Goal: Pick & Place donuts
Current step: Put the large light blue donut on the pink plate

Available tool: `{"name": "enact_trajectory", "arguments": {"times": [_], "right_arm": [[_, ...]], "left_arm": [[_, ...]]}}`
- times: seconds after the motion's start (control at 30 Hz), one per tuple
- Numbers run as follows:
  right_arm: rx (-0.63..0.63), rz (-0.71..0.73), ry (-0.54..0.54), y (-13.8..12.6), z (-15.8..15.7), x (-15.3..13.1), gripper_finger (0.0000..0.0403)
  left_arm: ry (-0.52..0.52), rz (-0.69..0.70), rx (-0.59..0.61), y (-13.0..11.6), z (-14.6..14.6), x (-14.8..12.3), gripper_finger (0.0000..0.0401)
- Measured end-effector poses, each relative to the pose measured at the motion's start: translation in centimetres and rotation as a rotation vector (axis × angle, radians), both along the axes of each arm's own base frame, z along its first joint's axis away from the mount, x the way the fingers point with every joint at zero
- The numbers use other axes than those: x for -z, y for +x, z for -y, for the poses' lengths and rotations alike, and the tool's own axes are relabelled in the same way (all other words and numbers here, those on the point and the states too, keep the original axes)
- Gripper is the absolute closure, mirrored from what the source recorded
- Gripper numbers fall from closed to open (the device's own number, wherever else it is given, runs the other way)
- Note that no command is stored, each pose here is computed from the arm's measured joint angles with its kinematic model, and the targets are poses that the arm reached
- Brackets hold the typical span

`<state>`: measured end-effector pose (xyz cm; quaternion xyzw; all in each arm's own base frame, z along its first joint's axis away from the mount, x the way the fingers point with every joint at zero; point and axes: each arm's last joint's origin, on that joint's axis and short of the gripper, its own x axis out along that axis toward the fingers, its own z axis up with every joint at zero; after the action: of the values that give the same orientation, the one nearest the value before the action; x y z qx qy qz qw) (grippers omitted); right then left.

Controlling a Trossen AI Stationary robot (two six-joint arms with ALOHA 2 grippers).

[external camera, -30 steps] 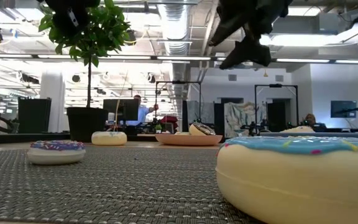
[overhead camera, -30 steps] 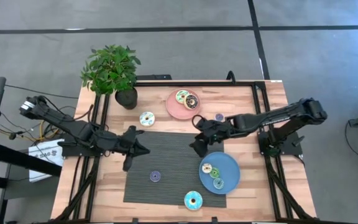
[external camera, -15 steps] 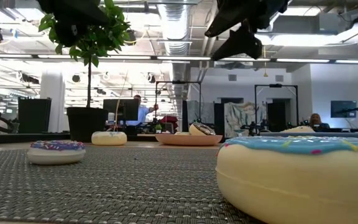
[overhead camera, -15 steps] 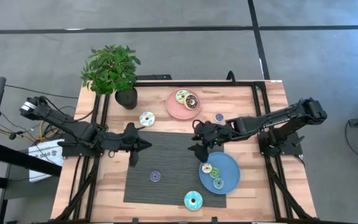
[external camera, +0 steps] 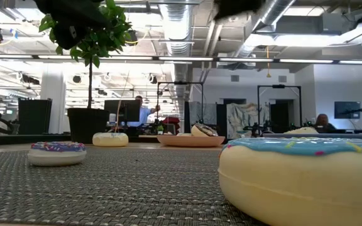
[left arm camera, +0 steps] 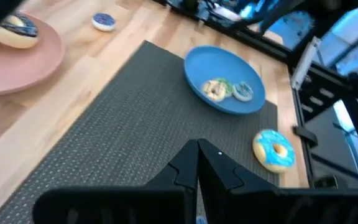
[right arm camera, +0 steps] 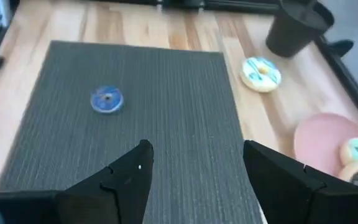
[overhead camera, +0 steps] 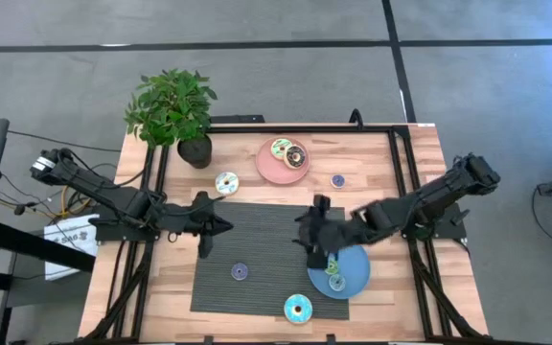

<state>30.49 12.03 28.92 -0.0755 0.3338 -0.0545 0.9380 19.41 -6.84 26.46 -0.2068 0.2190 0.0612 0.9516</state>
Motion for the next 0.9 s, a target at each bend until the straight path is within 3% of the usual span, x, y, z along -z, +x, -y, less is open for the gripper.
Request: {"name": "enact_trajectory", "arguments": {"times": [0.2,0.33,0.53,0.67,0.9], "right_arm": [[0.113,-0.122,0.098,2.8,-4.7,-1.1,0.0163],[0.143,-0.286,0.152,4.6,-7.6,-0.7,0.0163],[0.261,-0.638,0.248,5.1,-10.4,2.5,0.0163],[0.274,-0.680,0.277,5.3,-12.5,4.9,0.0163],[0.193,-0.673,0.296,5.8,-15.0,7.5,0.0163]], "left_arm": [[0.017,-0.062,0.098,-0.3,0.1,0.4,0.0401],[0.045,-0.099,0.180,-0.8,0.6,0.6,0.0401],[0.086,-0.078,0.249,-1.2,1.5,0.5,0.0401],[0.083,-0.085,0.266,-1.4,1.9,0.5,0.0401],[0.057,-0.087,0.285,-1.7,2.5,0.5,0.0401]]}}
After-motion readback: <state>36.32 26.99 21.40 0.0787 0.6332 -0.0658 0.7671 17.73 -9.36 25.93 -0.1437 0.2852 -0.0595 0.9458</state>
